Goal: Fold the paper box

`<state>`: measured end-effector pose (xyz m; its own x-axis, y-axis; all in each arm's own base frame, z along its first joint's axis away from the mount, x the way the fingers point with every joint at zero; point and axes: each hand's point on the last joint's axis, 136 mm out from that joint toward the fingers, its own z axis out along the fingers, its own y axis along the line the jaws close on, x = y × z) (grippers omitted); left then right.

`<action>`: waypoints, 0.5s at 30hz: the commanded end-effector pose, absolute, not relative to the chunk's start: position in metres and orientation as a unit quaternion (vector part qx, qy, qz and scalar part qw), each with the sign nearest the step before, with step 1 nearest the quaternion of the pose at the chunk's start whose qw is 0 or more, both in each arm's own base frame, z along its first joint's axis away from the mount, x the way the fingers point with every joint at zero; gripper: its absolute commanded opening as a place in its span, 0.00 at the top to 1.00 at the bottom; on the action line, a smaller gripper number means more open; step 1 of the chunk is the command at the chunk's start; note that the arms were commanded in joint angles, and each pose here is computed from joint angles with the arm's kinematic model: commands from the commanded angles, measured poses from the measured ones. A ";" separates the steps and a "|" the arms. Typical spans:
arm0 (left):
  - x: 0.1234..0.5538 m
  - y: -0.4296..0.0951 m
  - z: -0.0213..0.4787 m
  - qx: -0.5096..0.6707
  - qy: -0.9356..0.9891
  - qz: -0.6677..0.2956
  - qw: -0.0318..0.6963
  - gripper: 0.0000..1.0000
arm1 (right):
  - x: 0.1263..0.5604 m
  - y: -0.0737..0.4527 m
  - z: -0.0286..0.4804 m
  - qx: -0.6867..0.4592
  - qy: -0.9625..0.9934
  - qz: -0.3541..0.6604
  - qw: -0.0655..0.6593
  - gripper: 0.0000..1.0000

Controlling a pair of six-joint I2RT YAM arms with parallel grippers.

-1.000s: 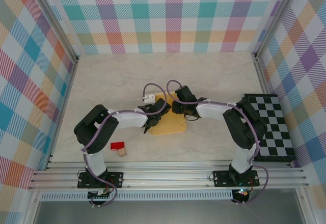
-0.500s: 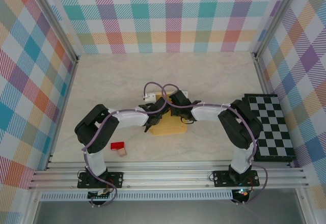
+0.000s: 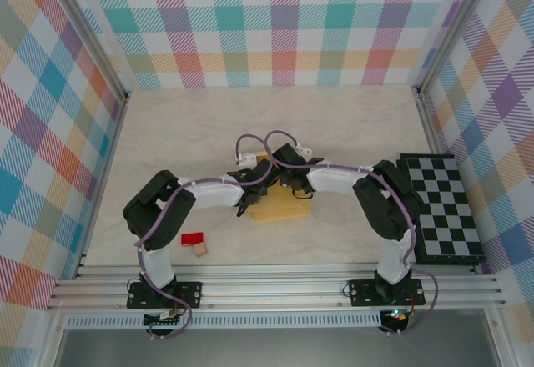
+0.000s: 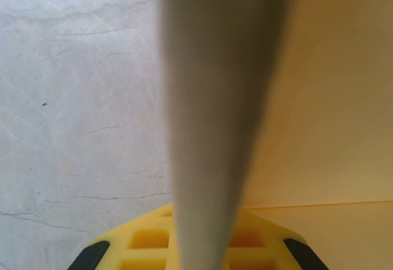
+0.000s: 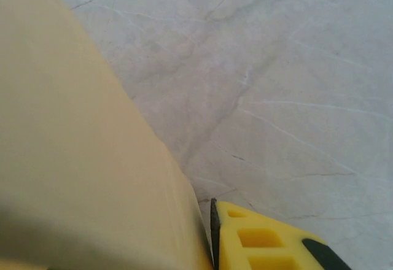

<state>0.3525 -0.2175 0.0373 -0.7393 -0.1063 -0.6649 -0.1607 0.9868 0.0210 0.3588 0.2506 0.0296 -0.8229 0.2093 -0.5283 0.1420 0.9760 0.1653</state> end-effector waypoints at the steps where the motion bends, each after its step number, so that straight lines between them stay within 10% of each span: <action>1: 0.357 -0.206 0.039 -0.078 0.926 0.079 0.361 0.88 | 0.355 0.252 0.034 0.102 0.944 0.081 0.304 0.78; 15: 0.355 -0.200 0.034 -0.071 0.927 0.103 0.352 0.88 | 0.344 0.233 0.086 0.069 0.931 0.198 0.297 0.69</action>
<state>0.3558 -0.2107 0.0350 -0.7327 -0.0866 -0.6750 -0.1856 0.9797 0.0758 0.3479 0.2400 0.0835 -0.8023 0.2681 -0.5333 0.0458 0.9185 0.3927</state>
